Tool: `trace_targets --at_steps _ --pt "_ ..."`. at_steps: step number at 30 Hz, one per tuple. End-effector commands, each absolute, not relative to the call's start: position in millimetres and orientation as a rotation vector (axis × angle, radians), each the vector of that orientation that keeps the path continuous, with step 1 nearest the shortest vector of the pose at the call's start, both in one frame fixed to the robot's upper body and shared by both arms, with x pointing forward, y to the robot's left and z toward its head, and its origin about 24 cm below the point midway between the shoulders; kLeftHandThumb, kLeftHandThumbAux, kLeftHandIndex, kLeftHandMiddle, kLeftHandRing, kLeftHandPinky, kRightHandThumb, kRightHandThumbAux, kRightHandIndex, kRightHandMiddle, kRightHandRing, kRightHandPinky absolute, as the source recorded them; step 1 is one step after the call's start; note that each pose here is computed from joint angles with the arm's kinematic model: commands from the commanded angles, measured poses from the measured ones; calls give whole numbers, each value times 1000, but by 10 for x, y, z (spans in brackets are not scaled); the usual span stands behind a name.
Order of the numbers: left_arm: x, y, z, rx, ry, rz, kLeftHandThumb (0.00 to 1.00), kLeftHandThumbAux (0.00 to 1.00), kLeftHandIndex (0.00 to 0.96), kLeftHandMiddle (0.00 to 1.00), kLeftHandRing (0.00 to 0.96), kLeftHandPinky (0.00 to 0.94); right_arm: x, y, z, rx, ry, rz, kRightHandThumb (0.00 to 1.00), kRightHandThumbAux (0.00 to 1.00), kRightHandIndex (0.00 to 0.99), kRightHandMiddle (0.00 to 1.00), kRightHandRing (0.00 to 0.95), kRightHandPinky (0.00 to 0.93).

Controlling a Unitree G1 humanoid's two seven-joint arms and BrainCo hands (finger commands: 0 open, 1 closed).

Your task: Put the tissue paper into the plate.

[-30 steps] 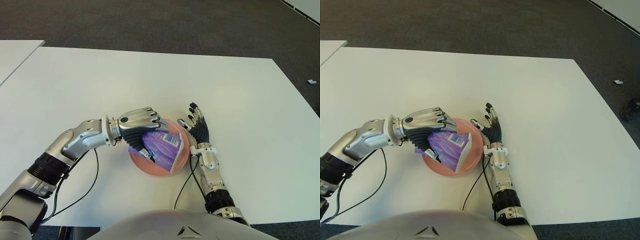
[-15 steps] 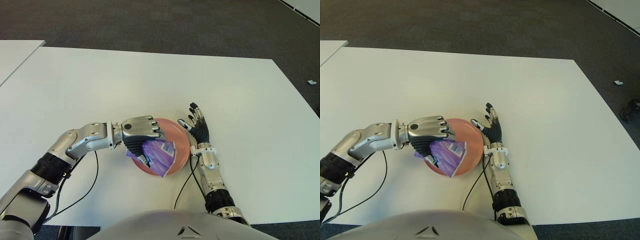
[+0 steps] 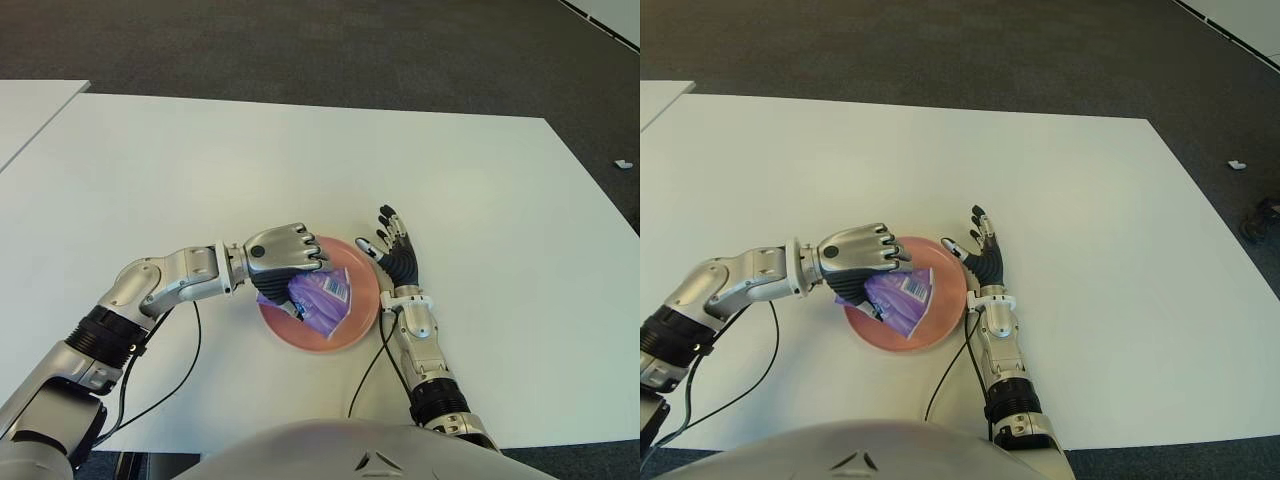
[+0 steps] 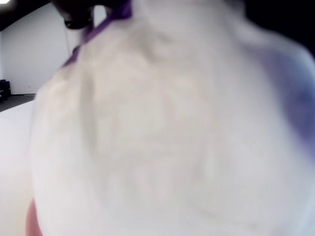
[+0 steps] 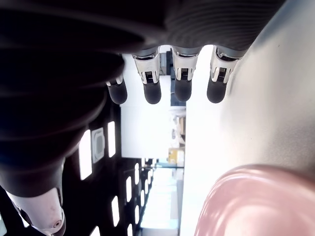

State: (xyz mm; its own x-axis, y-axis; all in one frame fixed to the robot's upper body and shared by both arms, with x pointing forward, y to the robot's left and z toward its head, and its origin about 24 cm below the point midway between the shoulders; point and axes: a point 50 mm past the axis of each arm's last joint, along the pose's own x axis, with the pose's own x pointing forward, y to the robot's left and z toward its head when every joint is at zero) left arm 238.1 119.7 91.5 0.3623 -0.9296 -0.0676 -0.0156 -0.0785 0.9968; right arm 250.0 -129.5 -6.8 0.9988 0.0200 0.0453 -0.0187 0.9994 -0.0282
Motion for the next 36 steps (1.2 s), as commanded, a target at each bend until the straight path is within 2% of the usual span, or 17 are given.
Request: trace_targets --at_steps 1,12,17,25,36 --pt "2383 1205 848 1437 -923 -957 740 699 442 828 834 833 2313 -1329 -361 -30 114 -3 12 676 0 0 0 0" --pt "2444 1225 836 1410 -935 -891 739 698 443 828 833 836 2316 -1313 -363 -22 112 -12 15 679 0 0 0 0" --pt "2484 1248 854 1387 -960 -795 737 698 443 828 830 831 2316 -1304 -360 -21 110 -10 20 688 0 0 0 0" --pt "2530 1268 872 1331 -969 -726 737 697 443 829 831 838 2320 -1297 -359 -20 117 -9 25 690 0 0 0 0" --pt "2550 1278 843 1296 -930 -733 736 696 444 827 829 821 2317 -1289 -360 -25 118 -9 28 681 0 0 0 0"
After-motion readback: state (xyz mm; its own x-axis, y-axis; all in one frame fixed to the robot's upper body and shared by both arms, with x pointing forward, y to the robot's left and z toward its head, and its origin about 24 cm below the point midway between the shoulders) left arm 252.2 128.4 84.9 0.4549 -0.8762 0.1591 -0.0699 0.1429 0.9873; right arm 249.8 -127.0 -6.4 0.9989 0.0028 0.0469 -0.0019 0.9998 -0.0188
